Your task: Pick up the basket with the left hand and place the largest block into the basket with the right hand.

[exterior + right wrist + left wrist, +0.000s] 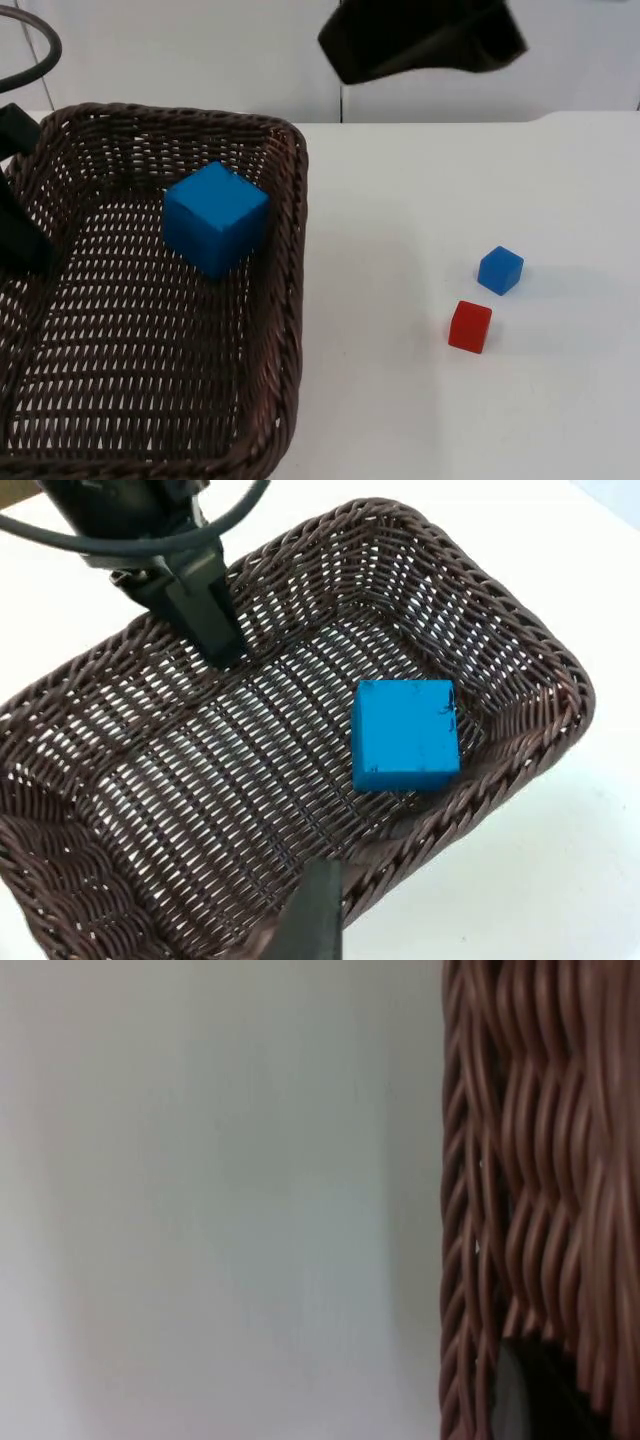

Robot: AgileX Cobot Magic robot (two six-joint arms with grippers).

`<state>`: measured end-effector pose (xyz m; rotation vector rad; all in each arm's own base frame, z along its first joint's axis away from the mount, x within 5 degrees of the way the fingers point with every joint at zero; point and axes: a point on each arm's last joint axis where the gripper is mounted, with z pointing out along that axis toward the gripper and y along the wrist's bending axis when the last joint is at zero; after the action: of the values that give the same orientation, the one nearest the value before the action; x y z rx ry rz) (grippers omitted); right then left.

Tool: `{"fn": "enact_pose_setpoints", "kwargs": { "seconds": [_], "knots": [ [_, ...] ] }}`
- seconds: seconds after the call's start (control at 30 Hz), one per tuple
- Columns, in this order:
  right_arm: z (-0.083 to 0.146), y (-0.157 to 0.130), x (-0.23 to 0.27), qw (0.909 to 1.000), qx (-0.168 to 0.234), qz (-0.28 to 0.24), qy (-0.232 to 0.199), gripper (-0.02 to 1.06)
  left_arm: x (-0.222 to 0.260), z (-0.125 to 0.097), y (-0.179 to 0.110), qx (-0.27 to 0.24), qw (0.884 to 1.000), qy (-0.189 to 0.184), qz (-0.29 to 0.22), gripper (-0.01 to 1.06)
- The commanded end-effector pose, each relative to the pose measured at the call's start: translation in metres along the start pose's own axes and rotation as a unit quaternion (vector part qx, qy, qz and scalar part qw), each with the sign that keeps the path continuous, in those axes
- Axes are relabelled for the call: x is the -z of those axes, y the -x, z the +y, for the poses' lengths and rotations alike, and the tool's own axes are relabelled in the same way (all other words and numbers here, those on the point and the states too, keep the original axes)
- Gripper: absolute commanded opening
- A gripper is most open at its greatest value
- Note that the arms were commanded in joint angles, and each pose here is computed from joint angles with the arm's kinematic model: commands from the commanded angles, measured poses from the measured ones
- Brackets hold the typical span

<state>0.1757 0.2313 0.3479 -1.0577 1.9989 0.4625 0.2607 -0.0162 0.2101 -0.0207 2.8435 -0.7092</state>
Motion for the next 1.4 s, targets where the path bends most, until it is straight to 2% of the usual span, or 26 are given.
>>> {"fn": "enact_pose_setpoints", "kwargs": {
  "seconds": [0.0, 0.2, 0.3, 0.47, 0.57, 0.8, 1.0, 1.17, 1.37],
  "knots": [
    [0.001, 0.001, 0.004, 0.9999, -0.001, -0.012, 0.002, 0.8, 0.004, -0.004, 0.001, 0.01, 1.0, -0.013, -0.014, 0.0],
    [0.001, 0.002, 0.005, 0.9999, -0.001, -0.014, 0.002, 0.8, 0.003, -0.004, 0.004, 0.019, 0.999, -0.016, -0.031, 0.0],
    [0.001, 0.002, 0.005, 0.9999, -0.001, -0.014, 0.002, 0.8, 0.004, -0.005, 0.011, 0.04, 0.997, -0.025, -0.067, 0.0],
    [0.001, 0.002, 0.005, 0.9999, -0.001, -0.014, 0.002, 0.8, 0.002, -0.002, 0.017, 0.051, 0.994, -0.017, -0.093, 0.0],
    [0.001, 0.002, 0.005, 0.9999, -0.001, -0.014, 0.002, 0.8, -0.004, 0.001, 0.019, 0.058, 0.994, -0.021, -0.088, 0.0],
    [0.001, 0.002, 0.005, 0.9999, -0.001, -0.014, 0.002, 0.8, -0.04, 0.013, 0.028, 0.079, 0.992, -0.071, -0.068, 0.0],
    [0.001, 0.002, 0.005, 0.9999, -0.001, -0.014, 0.002, 0.8, -0.079, 0.015, 0.03, 0.073, 0.992, -0.094, -0.039, 0.0],
    [0.002, 0.001, 0.005, 0.9999, -0.002, -0.01, 0.002, 0.8, -0.113, 0.013, 0.032, 0.063, 0.995, -0.077, -0.015, 0.0],
    [0.002, 0.0, 0.005, 1.0, -0.002, -0.005, 0.003, 0.8, -0.138, 0.007, 0.037, 0.044, 0.996, -0.079, 0.011, 0.0]
  ]
}}
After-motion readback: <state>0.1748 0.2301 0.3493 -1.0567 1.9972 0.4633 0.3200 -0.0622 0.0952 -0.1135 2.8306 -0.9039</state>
